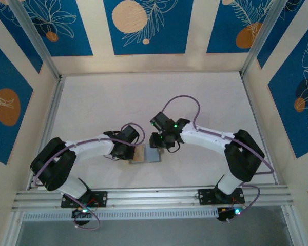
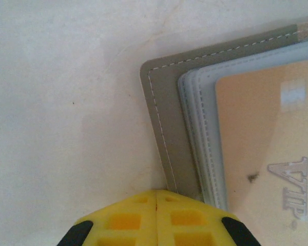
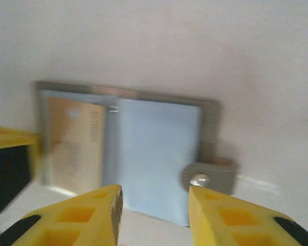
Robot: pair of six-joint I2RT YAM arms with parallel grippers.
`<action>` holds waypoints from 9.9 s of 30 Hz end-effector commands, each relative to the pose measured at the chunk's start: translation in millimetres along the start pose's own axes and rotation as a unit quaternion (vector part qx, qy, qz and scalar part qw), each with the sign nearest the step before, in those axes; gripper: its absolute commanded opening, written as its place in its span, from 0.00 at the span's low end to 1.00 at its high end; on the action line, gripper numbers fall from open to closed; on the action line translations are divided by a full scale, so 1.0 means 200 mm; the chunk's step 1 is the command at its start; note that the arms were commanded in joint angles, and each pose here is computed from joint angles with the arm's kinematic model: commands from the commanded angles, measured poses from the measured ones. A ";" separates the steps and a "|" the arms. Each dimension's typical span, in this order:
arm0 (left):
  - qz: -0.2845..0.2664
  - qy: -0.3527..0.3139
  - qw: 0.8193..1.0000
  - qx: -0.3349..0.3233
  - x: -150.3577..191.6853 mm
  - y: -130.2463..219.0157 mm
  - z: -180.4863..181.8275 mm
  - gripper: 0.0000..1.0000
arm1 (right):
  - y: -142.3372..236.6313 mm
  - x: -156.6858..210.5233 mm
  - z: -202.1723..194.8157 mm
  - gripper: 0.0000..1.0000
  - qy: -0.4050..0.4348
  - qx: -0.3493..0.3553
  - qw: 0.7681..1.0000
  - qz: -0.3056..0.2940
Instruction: Put the credit cards into the card holder
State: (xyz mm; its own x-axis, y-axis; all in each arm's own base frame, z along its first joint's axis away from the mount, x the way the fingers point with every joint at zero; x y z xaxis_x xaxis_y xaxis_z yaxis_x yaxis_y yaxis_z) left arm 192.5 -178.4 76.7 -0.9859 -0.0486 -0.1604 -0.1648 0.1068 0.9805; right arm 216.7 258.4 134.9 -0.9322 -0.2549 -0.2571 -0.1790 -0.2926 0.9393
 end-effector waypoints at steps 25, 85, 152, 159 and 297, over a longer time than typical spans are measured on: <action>0.008 -0.006 0.999 0.035 0.04 -0.15 -0.04 0.06 | -0.11 0.12 0.02 0.49 0.042 0.093 0.994 0.028; -0.024 0.084 0.991 0.102 0.00 0.05 0.01 0.10 | -0.05 -0.04 0.47 0.00 0.023 -0.293 0.956 -0.002; 0.028 0.015 0.999 0.023 0.07 -0.11 0.05 0.07 | -0.20 -0.11 0.08 0.45 0.058 -0.219 0.971 0.073; 0.028 0.018 0.999 0.024 0.08 -0.13 0.06 0.07 | -0.25 -0.13 0.15 0.45 0.063 -0.289 0.952 0.076; 0.039 -0.084 0.982 0.163 -0.20 -0.09 -0.69 0.11 | -0.15 -0.03 -0.31 0.00 -0.148 -0.129 0.977 0.083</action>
State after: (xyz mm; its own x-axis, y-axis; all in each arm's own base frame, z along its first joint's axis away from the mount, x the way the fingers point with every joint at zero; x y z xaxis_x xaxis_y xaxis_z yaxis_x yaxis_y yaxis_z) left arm 256.6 -313.9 96.6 -0.9781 0.0994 -0.1827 -0.1220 0.4372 0.8911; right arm 249.2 204.5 96.0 -0.9989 -0.0468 -0.0078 0.0143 -0.4543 0.8907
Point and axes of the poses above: each hand's point on the last joint's axis, 136 mm out from that joint toward the fingers, its own y axis back along the fingers, its own z axis along the line the jaws close on, x = y × z, the point moved 7 cm from there along y, back along the fingers, and after that the axes turned 11 degrees about y, right-handed, at the moved point
